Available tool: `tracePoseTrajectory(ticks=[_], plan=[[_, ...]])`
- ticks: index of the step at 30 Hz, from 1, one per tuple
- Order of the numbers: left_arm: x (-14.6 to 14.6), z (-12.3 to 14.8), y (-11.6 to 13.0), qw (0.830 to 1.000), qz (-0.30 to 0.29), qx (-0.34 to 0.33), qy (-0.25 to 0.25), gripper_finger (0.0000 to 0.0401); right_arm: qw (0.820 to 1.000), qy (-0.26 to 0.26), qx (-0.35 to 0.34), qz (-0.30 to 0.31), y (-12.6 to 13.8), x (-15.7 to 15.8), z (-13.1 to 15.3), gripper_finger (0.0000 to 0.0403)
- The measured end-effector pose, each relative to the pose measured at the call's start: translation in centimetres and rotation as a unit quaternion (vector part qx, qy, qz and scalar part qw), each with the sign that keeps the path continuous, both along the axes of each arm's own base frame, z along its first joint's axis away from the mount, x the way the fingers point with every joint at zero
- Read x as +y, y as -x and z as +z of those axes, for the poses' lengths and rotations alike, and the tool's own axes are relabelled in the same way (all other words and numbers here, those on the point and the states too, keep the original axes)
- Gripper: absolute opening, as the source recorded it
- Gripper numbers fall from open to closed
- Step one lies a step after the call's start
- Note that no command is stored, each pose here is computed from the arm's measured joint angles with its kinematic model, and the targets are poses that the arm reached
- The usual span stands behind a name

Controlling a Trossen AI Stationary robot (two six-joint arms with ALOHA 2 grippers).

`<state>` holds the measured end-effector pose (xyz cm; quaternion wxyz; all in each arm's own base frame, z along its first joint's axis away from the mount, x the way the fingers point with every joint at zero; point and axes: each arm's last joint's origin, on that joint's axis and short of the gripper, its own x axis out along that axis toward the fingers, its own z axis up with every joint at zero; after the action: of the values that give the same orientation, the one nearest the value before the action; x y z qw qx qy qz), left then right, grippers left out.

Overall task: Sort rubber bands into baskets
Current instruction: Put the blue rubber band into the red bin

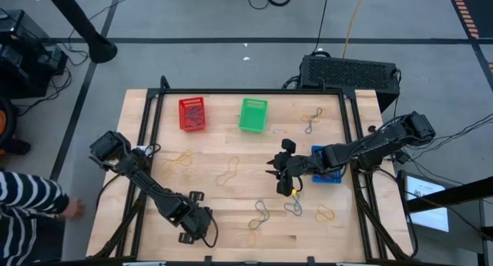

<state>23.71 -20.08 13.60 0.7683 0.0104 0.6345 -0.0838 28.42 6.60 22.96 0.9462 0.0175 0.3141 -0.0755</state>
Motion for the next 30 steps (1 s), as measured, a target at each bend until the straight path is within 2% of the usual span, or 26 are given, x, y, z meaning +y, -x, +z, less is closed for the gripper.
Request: tracePoseTrajectory(ticks=[2, 6, 8, 11, 14, 19, 24, 27, 30], plan=[[0.2, 0.3, 0.0, 1.000, 0.004, -0.001, 0.003, 0.0012, 1.000, 0.000, 0.000, 0.000, 0.0, 0.0, 0.0, 0.0125], [0.5, 1.8, 0.0, 1.000, 0.006, -0.016, 0.016, 0.0007, 1.000, 0.000, 0.001, 0.000, 0.0, 0.0, 0.0, 0.0125], [0.3, 3.7, -0.3, 0.998, 0.004, -0.049, 0.034, 0.0004, 1.000, 0.000, 0.001, 0.000, 0.0, 0.0, 0.0, 0.0125], [0.7, 6.3, 0.0, 0.996, 0.018, -0.086, 0.019, 0.0004, 1.000, 0.000, 0.001, 0.000, 0.0, 0.0, 0.0, 0.0125], [1.7, 9.1, 0.4, 0.986, 0.076, -0.150, -0.002, 0.0003, 1.000, 0.001, 0.001, 0.000, 0.0, 0.0, 0.0, 0.0125], [3.7, 12.5, 1.5, 0.957, 0.146, -0.247, -0.044, 0.0002, 1.000, 0.001, 0.003, 0.001, 0.0, 0.0, 0.0, 0.0125], [6.6, 15.4, 2.5, 0.897, 0.224, -0.356, -0.136, 0.0001, 1.000, 0.000, 0.003, 0.001, 0.0, 0.0, 0.0, 0.0125], [8.8, 16.7, 3.0, 0.868, 0.265, -0.380, -0.177, 0.0001, 1.000, 0.001, 0.003, 0.001, 0.0, 0.0, 0.0, 0.0125], [11.6, 17.5, 3.5, 0.852, 0.304, -0.369, -0.214, 0.0001, 1.000, 0.001, 0.003, 0.001, 0.0, 0.0, 0.0, 0.0125]])
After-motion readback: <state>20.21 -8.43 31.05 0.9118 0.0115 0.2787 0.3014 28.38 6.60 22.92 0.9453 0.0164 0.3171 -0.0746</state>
